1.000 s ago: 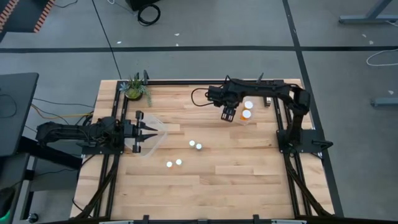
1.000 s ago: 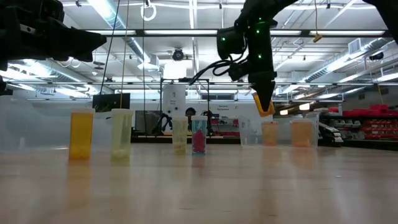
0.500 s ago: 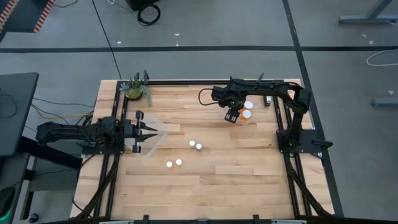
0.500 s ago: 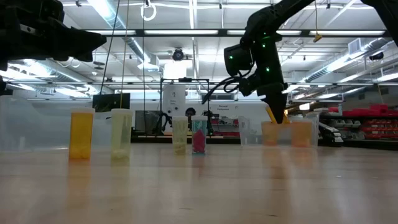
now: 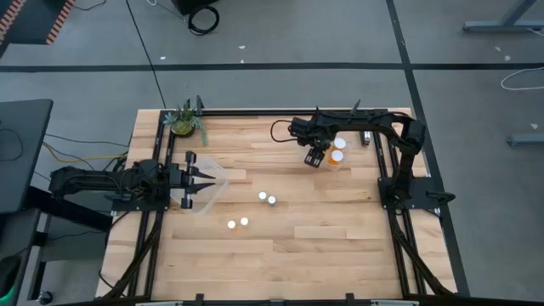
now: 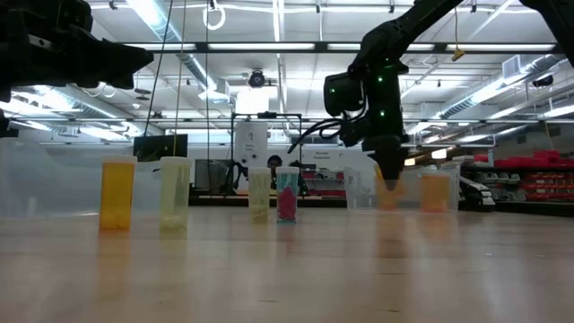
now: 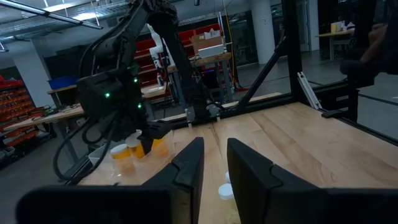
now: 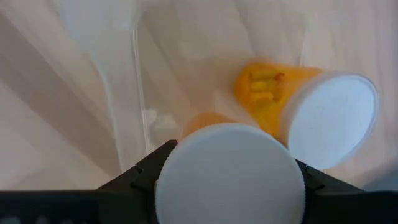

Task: Pick and place medicine bottles into bin by pill shape (circle, oval)
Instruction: Put the large orange pill bottle into the right transparent bin

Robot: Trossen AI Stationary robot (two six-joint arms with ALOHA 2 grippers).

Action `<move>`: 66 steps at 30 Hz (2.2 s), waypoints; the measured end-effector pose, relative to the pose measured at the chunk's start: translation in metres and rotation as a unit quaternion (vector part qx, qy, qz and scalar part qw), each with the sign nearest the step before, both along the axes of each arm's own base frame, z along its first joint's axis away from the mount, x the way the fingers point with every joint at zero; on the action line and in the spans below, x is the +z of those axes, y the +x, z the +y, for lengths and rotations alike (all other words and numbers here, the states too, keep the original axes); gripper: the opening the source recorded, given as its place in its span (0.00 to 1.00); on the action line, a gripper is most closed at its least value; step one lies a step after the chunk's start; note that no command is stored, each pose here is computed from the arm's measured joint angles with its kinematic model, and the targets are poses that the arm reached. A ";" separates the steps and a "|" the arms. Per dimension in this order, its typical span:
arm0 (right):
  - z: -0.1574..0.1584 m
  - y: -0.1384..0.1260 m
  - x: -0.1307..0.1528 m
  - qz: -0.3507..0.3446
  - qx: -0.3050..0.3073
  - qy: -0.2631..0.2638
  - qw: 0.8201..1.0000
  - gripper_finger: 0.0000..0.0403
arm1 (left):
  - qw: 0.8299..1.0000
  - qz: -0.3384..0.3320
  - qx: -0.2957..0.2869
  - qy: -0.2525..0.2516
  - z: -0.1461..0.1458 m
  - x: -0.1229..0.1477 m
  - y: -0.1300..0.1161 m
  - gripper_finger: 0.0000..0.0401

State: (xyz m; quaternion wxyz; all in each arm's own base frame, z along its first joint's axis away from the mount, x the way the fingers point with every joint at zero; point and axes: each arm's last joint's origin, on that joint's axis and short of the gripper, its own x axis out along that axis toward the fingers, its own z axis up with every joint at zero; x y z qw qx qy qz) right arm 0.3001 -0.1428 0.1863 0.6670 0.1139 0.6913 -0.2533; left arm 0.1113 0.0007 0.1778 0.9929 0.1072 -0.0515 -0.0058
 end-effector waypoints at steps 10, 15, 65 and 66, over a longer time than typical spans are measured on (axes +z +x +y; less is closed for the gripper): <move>-0.004 0.006 0.000 -0.035 0.000 -0.016 0.999 0.51 | 1.000 0.000 0.000 0.000 0.000 0.000 0.000 0.21; -0.006 0.010 0.001 -0.057 -0.006 -0.025 0.998 0.51 | 1.000 0.000 0.000 0.000 0.000 0.000 0.000 0.20; -0.006 0.016 0.001 -0.099 -0.007 -0.001 0.995 0.57 | 1.000 0.000 0.000 0.000 0.000 0.000 0.000 0.20; -0.006 0.016 0.001 -0.098 -0.007 0.000 0.995 0.57 | 1.000 0.000 0.000 0.000 0.000 0.000 0.000 0.20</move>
